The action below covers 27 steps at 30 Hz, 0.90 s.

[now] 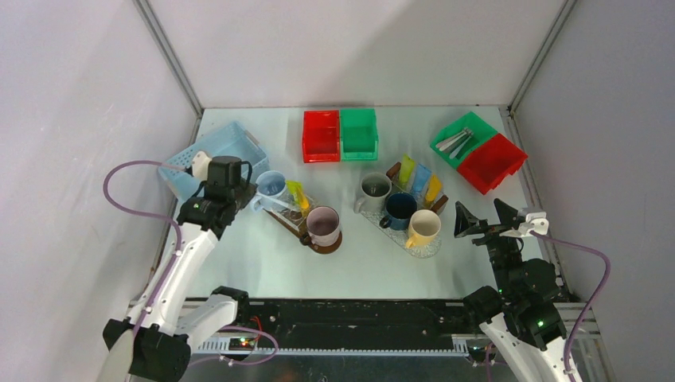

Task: Prepare toiletry sets of a toothbrush and toothpaste on the tray
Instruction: Adjust the toothbrush in the toothpaste holder.

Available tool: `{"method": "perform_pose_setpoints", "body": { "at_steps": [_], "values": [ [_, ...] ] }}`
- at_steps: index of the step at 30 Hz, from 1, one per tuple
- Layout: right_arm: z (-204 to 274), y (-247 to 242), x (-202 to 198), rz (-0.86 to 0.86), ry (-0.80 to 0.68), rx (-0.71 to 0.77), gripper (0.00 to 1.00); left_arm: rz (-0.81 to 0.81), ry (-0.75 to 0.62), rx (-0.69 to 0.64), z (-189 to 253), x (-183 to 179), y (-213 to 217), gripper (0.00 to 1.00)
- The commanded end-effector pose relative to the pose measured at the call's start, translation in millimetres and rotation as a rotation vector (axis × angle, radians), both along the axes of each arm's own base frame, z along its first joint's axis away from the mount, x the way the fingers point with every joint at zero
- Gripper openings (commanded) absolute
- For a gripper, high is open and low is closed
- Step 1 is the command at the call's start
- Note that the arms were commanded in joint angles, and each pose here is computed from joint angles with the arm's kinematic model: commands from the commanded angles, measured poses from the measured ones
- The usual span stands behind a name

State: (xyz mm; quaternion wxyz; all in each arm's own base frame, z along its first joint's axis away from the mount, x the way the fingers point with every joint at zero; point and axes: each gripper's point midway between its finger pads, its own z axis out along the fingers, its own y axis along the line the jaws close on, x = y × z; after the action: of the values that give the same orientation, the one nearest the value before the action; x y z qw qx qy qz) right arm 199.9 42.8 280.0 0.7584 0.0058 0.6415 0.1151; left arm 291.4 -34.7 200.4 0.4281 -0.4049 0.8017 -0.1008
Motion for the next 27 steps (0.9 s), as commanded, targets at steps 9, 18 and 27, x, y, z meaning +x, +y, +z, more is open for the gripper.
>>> {"method": "perform_pose_setpoints", "body": {
  "at_steps": [9, 18, 27],
  "values": [
    [18.9, -6.3, -12.4, -0.002, -0.098, 0.036, 0.99, -0.004, -0.010, 0.060, -4.2, 4.5, -1.5, 0.17],
    [19.1, -6.4, -12.5, -0.002, -0.098, 0.035, 0.99, -0.008, -0.013, 0.058, -7.6, 4.5, -4.4, 0.27],
    [19.3, -6.6, -12.7, -0.003, -0.099, 0.036, 0.99, 0.022, -0.045, 0.069, -0.4, -1.8, 3.0, 0.44]
  ]
}}
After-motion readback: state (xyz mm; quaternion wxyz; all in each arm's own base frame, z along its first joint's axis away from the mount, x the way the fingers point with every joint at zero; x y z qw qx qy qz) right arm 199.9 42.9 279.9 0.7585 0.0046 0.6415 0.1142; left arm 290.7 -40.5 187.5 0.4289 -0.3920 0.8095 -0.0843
